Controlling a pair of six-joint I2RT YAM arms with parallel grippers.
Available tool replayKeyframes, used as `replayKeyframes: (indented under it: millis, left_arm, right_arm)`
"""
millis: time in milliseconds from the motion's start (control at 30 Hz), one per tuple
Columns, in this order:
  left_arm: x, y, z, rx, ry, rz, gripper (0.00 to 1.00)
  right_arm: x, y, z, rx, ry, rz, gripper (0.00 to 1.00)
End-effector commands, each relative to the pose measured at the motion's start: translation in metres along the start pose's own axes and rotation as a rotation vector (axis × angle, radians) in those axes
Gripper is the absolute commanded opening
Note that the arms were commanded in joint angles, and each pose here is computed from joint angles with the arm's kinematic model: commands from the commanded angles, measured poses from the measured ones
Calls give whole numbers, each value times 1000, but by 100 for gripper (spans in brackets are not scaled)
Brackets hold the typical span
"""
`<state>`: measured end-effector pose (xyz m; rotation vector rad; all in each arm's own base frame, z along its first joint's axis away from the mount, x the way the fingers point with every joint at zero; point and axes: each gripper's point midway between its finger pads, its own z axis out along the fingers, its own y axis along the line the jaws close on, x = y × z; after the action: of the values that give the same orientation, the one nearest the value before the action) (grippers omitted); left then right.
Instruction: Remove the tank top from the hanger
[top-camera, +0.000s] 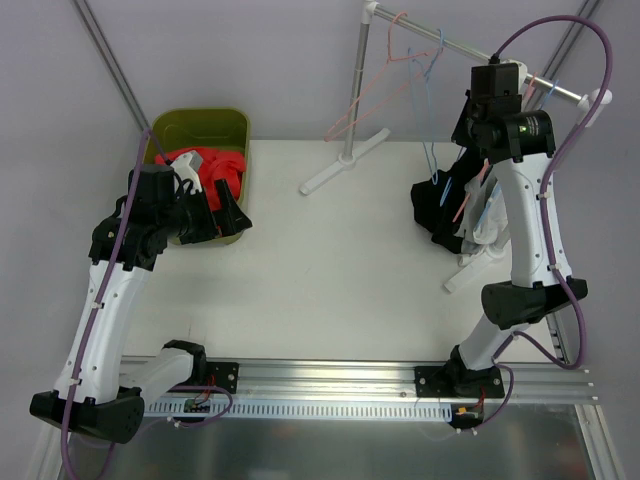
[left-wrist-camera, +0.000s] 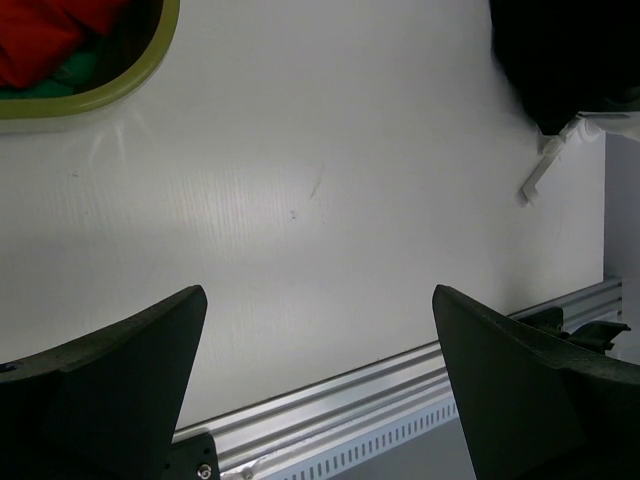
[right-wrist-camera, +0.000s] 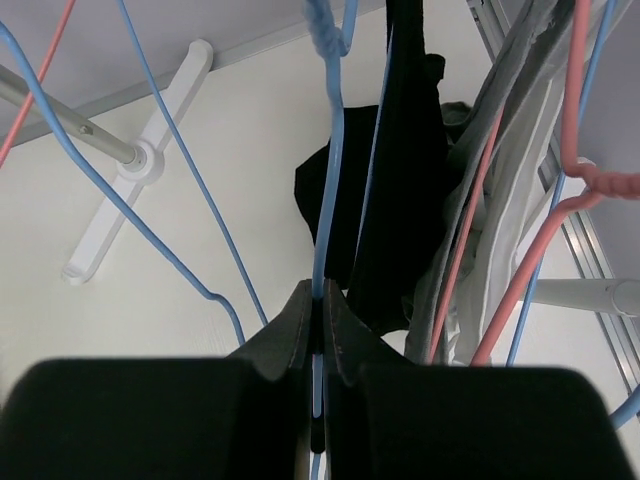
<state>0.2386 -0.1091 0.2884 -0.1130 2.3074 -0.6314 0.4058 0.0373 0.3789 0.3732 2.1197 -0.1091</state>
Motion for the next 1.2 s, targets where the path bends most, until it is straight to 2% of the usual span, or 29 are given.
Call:
replayKeyframes:
  millis: [0,133,233,267,567,667,933,1100,1167]
  left_arm:
    - [3,-4,1,31,18,9,99]
    - [0,-11,-3,63,14,16,99]
    - [-2,-20,-5,107,21,28,99]
    - [-1,-22,-6,118,26,29,99]
    - [-4,-40,-17,199,20,39,99]
    - [-5,-44,-21,213,16,40,99]
    - [-6,-57,-26,275,33,43,99]
    - [-23,-88,-35,352,18,115,99]
    - [-21,-112,-29,403,63,165,99]
  right_arm:
    - [-39,-2,-36,-45,-153,113,0]
    - [-52,7,-67,-172,-209,134,0]
    - [-54,31,-89,-358,-223,115,0]
    - [-52,48,-98,-471,-207,100,0]
    - [-17,100,-145,-892,1,178,0]
    - [-12,100,-147,-890,27,215,0]
    - [-11,54,-184,-770,-98,282,0]
    - [10,34,-215,-772,-80,215,0]
    - [26,30,-231,-808,-44,151,0]
